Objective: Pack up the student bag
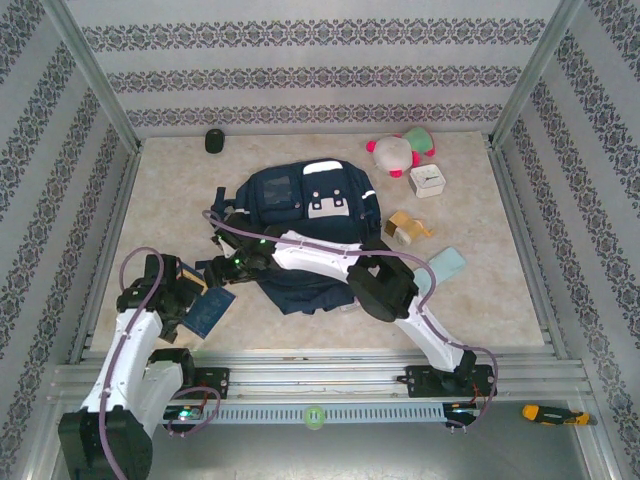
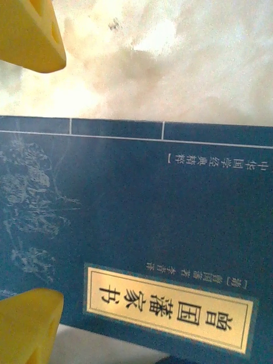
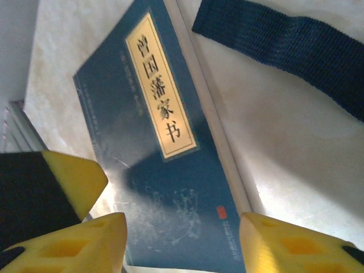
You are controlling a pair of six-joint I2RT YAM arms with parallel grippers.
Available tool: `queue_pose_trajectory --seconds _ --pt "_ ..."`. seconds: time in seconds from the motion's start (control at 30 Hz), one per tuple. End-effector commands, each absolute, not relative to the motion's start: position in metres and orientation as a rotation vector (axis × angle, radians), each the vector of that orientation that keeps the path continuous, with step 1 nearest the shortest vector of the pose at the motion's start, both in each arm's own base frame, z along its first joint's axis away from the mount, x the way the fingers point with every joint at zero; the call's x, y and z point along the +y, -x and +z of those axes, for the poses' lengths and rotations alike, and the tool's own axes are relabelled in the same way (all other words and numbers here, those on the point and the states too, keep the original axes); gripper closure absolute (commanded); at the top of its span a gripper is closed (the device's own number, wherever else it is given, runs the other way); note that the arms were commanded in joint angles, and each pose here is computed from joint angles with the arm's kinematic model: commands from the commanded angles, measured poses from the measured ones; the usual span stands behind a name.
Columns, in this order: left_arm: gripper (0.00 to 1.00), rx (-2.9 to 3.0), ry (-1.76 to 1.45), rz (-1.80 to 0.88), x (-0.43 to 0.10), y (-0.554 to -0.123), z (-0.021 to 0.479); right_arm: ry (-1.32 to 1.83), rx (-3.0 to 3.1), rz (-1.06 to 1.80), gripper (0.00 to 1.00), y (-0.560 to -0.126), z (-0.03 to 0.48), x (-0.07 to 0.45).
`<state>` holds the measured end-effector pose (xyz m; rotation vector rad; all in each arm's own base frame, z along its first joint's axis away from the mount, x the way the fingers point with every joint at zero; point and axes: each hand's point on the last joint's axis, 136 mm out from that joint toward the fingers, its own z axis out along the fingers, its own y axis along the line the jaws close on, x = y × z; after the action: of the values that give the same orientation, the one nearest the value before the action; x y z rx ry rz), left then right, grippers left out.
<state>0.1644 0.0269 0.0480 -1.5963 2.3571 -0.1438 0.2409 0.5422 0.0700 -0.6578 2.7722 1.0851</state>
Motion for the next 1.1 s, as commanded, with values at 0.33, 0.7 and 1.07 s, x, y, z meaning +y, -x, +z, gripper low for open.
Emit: queue_pose_trajectory --seconds 0.33,0.7,1.07 --pt "0.1 2.4 1.33 -0.644 -0.022 -0.235 0.049 0.621 2.857 0.951 0.5 -0.263 0.053 0.486" --pt "0.12 2.337 1.418 -0.459 0.0 -0.201 0.05 0.756 2.79 0.947 0.51 -0.267 0.052 0.493" --pt "0.3 2.229 1.439 -0.415 0.012 -0.204 0.045 0.806 2.641 1.028 0.58 -0.292 0.072 0.525"
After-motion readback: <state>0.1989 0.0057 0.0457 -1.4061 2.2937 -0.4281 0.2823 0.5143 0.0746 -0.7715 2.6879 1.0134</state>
